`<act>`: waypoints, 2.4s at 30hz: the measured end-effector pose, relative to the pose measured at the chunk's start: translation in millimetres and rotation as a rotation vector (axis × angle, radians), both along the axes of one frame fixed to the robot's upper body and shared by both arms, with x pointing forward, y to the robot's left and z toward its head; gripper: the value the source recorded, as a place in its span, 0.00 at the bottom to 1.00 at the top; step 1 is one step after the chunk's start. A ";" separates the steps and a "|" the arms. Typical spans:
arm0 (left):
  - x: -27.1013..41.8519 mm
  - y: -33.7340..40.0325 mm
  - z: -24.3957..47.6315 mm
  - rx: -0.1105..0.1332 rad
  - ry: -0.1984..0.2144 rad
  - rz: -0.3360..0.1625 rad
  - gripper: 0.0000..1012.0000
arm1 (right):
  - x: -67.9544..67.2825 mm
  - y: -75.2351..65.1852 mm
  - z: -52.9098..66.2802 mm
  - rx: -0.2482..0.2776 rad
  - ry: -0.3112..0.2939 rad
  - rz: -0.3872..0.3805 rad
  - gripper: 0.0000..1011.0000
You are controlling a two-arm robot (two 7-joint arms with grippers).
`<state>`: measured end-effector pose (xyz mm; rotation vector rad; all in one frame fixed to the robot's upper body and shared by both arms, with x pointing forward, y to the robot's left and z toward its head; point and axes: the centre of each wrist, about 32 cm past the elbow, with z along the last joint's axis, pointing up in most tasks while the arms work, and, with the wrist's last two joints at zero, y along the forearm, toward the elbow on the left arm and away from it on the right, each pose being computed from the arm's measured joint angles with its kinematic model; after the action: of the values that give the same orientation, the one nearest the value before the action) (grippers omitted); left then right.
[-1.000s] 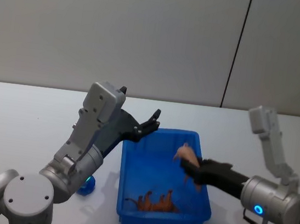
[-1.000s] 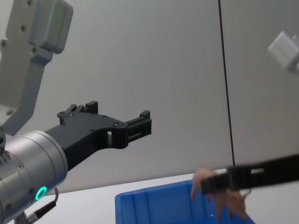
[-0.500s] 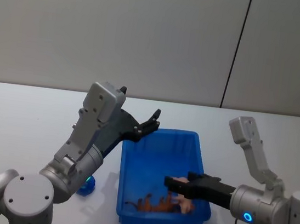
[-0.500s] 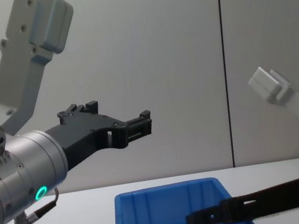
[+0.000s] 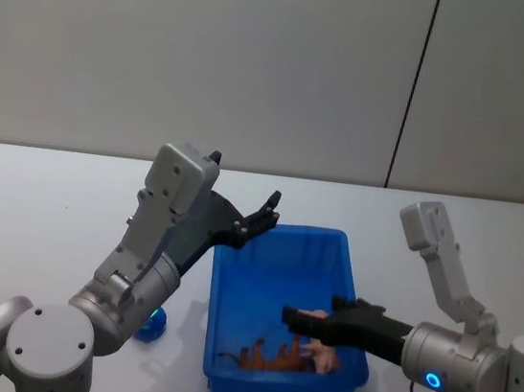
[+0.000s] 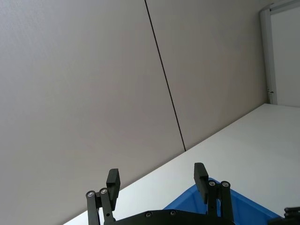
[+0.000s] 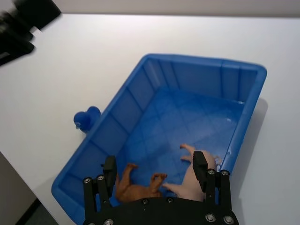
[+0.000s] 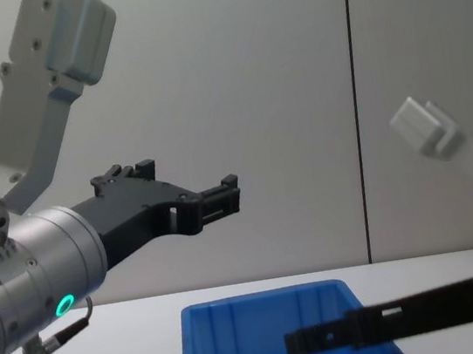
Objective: Pick up the two dolls from the table and place them into the box.
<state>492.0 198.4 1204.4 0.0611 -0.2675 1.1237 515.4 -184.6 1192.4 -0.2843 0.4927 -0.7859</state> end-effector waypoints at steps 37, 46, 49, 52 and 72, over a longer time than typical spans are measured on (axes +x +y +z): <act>0.0 0.0 0.0 0.000 0.000 0.000 0.99 | -23.2 -50.5 27.0 0.047 -0.309 -0.320 0.99; 0.0 0.0 0.0 0.000 0.000 0.000 0.99 | -29.2 -57.5 25.7 0.010 -0.329 -0.460 0.99; -0.1 0.4 0.2 0.001 0.000 -0.001 0.99 | -31.0 -59.5 25.1 -0.002 -0.334 -0.506 0.99; -1.4 2.2 1.2 0.006 0.004 -0.004 0.99 | -32.6 -61.6 24.2 -0.014 -0.338 -0.544 0.99; -28.4 21.3 15.1 0.039 0.139 0.034 0.99 | -37.1 -67.6 21.7 -0.048 -0.352 -0.653 0.99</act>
<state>463.6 219.7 1219.5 0.1784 -0.1647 1.1425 478.3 -252.2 1214.1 -0.0168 0.2267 -1.4543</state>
